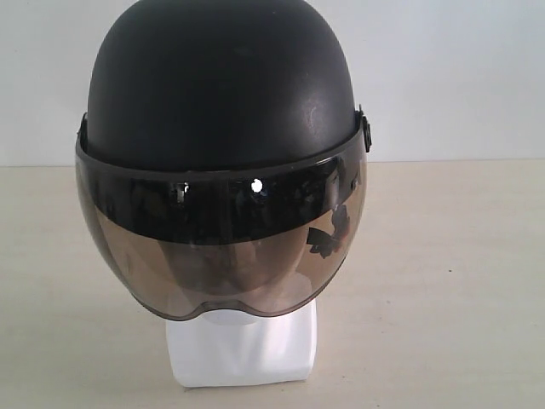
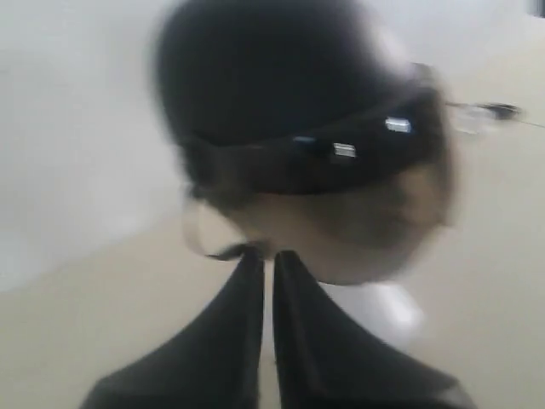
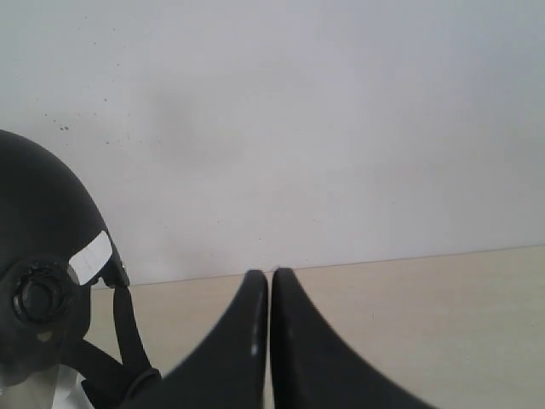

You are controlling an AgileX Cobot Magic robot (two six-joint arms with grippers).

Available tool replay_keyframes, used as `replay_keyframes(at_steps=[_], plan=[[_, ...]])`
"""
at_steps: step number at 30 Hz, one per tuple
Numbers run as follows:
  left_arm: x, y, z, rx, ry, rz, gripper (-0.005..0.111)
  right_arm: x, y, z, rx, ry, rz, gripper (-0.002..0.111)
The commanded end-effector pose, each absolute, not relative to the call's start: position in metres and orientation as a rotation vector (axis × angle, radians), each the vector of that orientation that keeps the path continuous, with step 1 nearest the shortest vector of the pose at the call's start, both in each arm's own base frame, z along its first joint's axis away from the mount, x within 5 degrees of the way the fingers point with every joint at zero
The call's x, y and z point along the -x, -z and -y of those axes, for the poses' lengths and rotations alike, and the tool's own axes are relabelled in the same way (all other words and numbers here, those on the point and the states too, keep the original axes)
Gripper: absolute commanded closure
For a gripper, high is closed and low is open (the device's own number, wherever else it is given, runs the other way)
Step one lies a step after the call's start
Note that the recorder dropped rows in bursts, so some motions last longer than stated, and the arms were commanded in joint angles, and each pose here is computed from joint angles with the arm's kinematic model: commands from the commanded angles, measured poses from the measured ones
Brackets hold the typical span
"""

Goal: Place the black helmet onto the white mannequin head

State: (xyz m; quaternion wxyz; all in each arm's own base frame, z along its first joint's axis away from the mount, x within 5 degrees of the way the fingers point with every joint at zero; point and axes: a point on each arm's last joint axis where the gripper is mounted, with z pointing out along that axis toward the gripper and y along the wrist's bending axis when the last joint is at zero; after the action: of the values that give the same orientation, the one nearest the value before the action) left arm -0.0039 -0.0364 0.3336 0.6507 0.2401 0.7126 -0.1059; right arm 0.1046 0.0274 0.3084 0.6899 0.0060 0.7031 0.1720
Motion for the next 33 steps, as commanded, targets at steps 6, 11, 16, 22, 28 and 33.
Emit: replay_keyframes(at_steps=[6, 11, 16, 22, 28, 33], plan=[[-0.034, -0.281, -0.001, -0.138, -0.109, -1.464, 0.102, -0.104, -0.308, -0.026, -0.034, -0.392, -1.574, 0.107], [-0.051, -0.232, 0.001, -0.072, -0.011, -1.546, 0.102, -0.104, -0.308, -0.026, -0.041, -0.386, -1.572, 0.107], [-0.056, -0.199, 0.002, -0.054, 0.012, -1.638, 0.102, -0.105, -0.308, -0.025, -0.047, -0.381, -1.571, 0.107], [-0.055, -0.189, 0.001, -0.052, 0.0, -1.753, 0.102, -0.105, -0.308, -0.025, -0.05, -0.377, -1.57, 0.107], [-0.054, -0.184, 0.0, -0.053, -0.009, -1.81, 0.102, -0.105, -0.308, -0.025, -0.05, -0.377, -1.57, 0.107], [-0.054, -0.184, 0.0, -0.053, -0.009, -1.804, 0.102, -0.105, -0.308, -0.025, -0.052, -0.376, -1.57, 0.107]])
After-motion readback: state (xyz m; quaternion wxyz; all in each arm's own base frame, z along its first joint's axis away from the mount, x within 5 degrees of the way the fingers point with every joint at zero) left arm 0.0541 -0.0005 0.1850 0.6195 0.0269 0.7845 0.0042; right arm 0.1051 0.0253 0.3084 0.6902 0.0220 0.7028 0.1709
